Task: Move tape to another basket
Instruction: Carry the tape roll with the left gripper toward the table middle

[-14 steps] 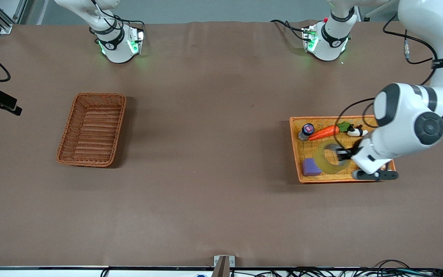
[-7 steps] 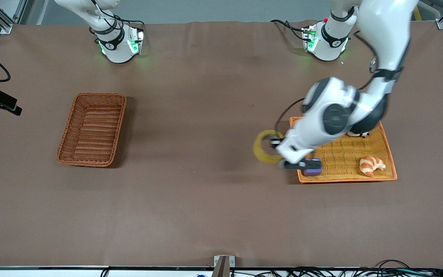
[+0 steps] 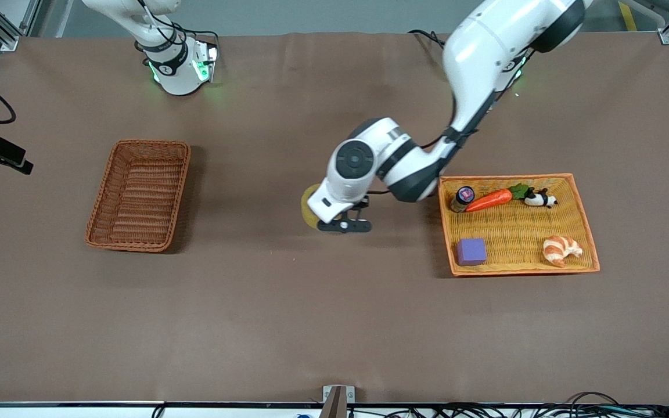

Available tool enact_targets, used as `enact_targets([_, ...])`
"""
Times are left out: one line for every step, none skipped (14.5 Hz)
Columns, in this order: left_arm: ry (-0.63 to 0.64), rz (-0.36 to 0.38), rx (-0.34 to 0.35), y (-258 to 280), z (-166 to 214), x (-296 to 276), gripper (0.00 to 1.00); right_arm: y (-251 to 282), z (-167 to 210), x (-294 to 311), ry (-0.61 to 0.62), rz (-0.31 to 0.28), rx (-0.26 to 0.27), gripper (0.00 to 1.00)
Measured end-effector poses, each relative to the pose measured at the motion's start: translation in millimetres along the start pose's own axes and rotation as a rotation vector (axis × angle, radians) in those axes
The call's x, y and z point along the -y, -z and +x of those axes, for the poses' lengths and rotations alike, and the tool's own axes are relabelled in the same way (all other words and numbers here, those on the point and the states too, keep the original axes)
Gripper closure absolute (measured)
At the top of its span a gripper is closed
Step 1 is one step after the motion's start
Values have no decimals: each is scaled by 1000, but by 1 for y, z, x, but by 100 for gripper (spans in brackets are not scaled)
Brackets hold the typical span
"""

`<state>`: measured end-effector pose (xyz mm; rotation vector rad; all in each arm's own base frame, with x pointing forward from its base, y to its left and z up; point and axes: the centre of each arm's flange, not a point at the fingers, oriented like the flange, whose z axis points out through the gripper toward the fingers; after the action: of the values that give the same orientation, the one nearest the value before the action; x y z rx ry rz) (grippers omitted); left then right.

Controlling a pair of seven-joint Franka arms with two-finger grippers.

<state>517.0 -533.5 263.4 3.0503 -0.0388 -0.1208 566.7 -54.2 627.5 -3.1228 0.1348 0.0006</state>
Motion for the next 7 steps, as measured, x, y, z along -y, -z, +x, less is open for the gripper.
enact_targets([-6, 1, -21, -12, -6, -15, 79, 0, 0, 0, 0, 0, 0, 0])
enact_targets([-20, -10, -38, -26, -13, -31, 79, 0, 0, 0, 1, 0, 0, 0])
enact_targets([-31, -22, -42, -40, -22, -45, 79, 0, 0, 0, 1, 0, 0, 0])
enact_targets([-37, -32, -37, -53, -28, -54, 79, -1, 0, 0, 1, 0, 1, 0])
enact_targets([-40, -40, -31, -63, -32, -60, 79, -1, 1, 1, 1, 0, 1, 0])
enact_targets([-36, -53, -28, -68, -33, -62, 72, -2, 1, 1, 2, 0, 3, 0])
enact_targets([-23, -71, -28, -66, -29, -62, 64, -3, 2, 2, 3, 1, 4, 0])
